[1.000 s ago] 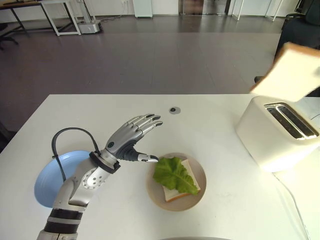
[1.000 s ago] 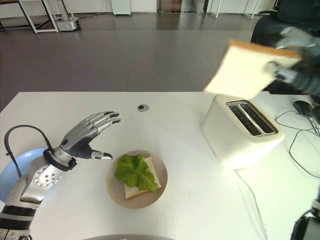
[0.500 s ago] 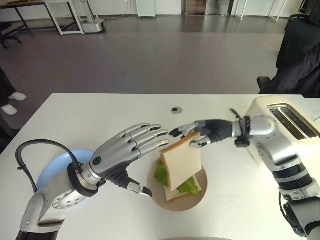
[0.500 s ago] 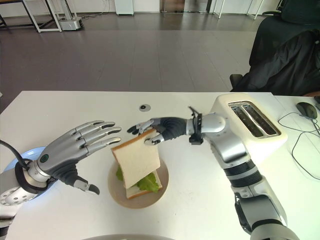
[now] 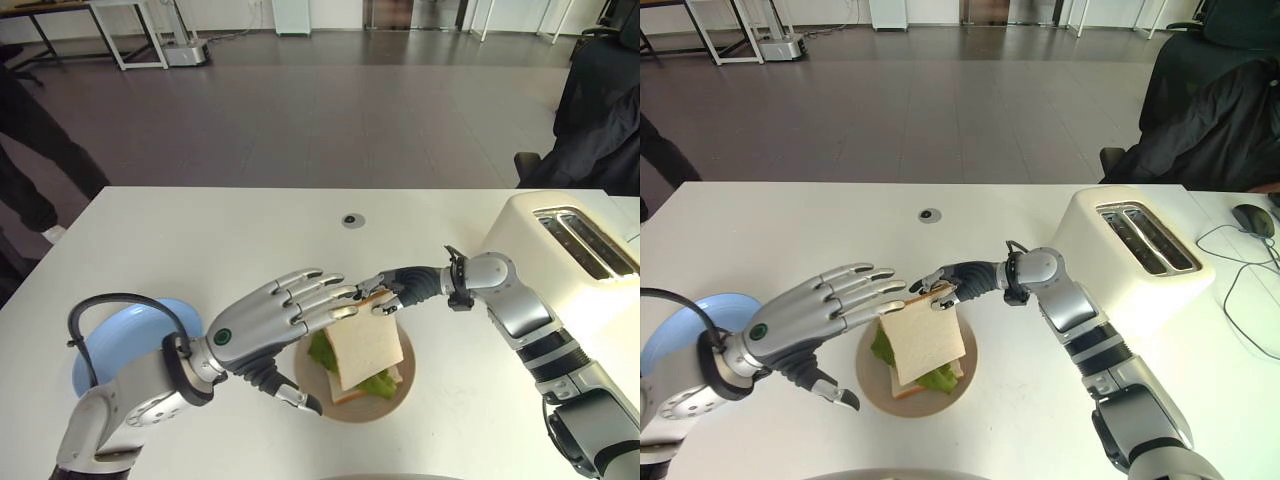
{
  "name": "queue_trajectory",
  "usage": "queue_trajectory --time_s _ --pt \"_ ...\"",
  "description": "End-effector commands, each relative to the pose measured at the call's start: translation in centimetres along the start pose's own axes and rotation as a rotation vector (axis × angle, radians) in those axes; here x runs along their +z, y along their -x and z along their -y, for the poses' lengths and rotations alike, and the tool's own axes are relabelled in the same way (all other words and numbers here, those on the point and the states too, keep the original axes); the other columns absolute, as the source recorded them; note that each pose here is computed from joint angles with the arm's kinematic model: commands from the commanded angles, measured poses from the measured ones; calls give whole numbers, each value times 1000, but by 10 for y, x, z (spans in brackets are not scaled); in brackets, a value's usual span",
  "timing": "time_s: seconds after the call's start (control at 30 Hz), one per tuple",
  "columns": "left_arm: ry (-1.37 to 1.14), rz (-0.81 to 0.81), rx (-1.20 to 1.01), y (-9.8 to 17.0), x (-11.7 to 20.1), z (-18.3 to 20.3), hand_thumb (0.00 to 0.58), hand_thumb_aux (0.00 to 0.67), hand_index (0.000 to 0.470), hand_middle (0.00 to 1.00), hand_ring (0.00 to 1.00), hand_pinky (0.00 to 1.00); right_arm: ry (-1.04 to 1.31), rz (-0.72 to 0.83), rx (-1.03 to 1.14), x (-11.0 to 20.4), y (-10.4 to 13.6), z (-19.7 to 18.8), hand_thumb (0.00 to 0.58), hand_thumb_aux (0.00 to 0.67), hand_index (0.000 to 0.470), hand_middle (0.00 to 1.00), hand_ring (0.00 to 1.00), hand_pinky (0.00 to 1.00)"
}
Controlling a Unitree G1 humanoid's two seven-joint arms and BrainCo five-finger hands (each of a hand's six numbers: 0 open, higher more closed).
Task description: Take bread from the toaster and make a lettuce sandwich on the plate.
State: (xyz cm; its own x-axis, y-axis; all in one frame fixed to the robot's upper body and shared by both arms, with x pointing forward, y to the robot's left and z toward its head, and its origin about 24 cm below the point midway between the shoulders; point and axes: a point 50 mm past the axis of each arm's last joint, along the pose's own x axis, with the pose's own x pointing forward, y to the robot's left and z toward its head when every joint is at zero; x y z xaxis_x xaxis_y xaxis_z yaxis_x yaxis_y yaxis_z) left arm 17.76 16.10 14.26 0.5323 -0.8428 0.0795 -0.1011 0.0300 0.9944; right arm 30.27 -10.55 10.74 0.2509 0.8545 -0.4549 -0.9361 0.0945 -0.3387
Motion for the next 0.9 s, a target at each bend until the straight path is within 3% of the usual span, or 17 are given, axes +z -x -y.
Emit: queue_trajectory --time_s 0.03,0.37,0.43,0.47,0.5,0.53,0.6,0.77,0.9 --pt "11 40 -198 -8 5 36 0 0 0 0 0 0 41 -12 11 1 -9 -2 580 670 470 0 0 0" --pt "81 60 -472 2 14 85 0 0 0 0 0 0 92 -28 -17 0 -11 5 580 670 470 0 0 0" --pt "84 63 -512 2 16 93 0 0 0 0 0 0 97 -31 -32 -1 -11 6 578 633 444 0 0 0" --pt "77 64 -528 2 16 96 0 0 0 0 0 0 99 -31 -43 -1 -11 7 555 531 372 0 0 0" --pt "61 63 -539 0 16 100 0 0 0 0 0 0 105 -31 -66 -2 -9 9 255 168 118 0 0 0" --pt "43 61 -543 -1 15 102 14 8 6 0 0 0 107 -29 -95 -2 -8 13 0 0 0 0 0 0" --pt "11 60 -526 -4 13 102 53 32 22 0 0 0 119 -24 -173 -1 -1 22 0 0 0 0 0 0" --pt "-26 64 -460 -10 11 94 53 32 22 0 0 0 129 19 -362 3 26 44 0 0 0 0 0 0" --pt "-41 59 -439 -11 8 93 87 53 37 0 0 0 167 42 -480 3 45 50 0 0 0 0 0 0"
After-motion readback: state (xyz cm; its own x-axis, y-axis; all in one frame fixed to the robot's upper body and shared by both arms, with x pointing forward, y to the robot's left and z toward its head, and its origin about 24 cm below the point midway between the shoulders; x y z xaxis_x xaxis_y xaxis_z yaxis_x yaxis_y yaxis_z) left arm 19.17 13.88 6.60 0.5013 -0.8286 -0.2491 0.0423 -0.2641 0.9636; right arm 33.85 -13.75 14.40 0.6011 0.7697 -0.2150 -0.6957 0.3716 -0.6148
